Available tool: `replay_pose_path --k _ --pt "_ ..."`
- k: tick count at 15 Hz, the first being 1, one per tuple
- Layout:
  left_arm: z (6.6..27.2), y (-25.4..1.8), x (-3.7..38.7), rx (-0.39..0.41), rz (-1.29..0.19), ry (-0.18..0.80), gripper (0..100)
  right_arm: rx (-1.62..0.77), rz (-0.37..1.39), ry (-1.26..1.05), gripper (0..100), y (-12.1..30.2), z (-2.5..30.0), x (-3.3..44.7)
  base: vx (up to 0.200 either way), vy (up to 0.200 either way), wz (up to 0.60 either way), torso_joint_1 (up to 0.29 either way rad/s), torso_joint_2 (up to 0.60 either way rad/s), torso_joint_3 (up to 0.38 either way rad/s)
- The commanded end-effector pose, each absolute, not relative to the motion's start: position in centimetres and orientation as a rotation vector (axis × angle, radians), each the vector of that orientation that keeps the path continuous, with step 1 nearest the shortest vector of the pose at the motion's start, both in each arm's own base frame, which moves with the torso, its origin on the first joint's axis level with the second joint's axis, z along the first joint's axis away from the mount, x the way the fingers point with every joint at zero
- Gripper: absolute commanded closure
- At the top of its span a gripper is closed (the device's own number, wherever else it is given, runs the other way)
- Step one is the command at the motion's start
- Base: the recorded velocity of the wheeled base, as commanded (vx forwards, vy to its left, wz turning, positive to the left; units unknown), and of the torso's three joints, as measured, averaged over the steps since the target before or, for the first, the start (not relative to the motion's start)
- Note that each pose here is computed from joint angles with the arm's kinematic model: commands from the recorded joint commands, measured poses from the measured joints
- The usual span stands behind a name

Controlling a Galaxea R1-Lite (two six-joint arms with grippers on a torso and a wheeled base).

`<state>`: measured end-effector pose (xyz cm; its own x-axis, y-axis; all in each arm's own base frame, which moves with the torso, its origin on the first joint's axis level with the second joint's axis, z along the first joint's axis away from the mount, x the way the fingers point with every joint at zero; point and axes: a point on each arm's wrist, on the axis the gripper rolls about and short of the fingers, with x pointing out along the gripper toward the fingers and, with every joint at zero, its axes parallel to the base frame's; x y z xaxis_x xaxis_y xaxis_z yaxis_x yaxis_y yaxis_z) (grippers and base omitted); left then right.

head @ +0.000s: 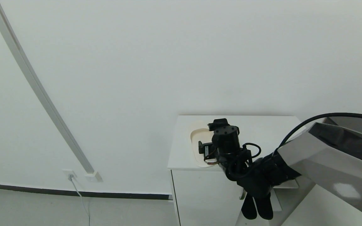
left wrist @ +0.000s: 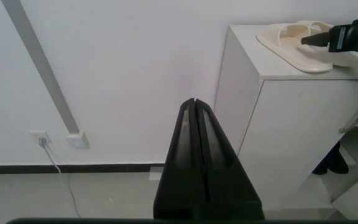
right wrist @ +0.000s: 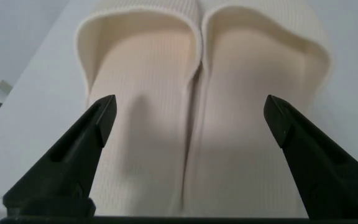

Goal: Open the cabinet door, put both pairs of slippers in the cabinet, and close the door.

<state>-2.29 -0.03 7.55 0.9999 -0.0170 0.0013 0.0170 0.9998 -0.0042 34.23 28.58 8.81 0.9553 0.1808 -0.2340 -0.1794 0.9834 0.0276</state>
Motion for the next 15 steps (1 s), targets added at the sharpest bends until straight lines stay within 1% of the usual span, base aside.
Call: replay_pose_path --k 1,6,11,12,15 --pt "7.5 0.0 -2.3 -0.005 -0.017 0.0 100 -0.003 0.165 0.238 0 28.7 7.5 35.7 0.0 0.0 0.0 0.0 0.0 0.0" --pt "7.5 0.0 -2.3 -0.005 -0.017 0.0 100 0.022 0.145 0.205 0 29.3 7.2 38.3 0.0 0.0 0.0 0.0 0.0 0.0" --pt "7.5 0.0 -2.3 -0.005 -0.018 0.0 100 0.026 0.156 0.199 0 29.6 7.8 39.2 0.0 0.0 0.0 0.0 0.0 0.0" --pt "7.5 0.0 -2.3 -0.005 -0.017 0.0 100 0.016 0.151 0.198 100 29.5 7.6 39.5 0.0 0.0 0.0 0.0 0.0 0.0" --pt "7.5 0.0 -2.3 -0.005 -0.017 0.0 100 0.014 0.151 0.201 100 29.5 7.4 39.6 0.0 0.0 0.0 0.0 0.0 0.0"
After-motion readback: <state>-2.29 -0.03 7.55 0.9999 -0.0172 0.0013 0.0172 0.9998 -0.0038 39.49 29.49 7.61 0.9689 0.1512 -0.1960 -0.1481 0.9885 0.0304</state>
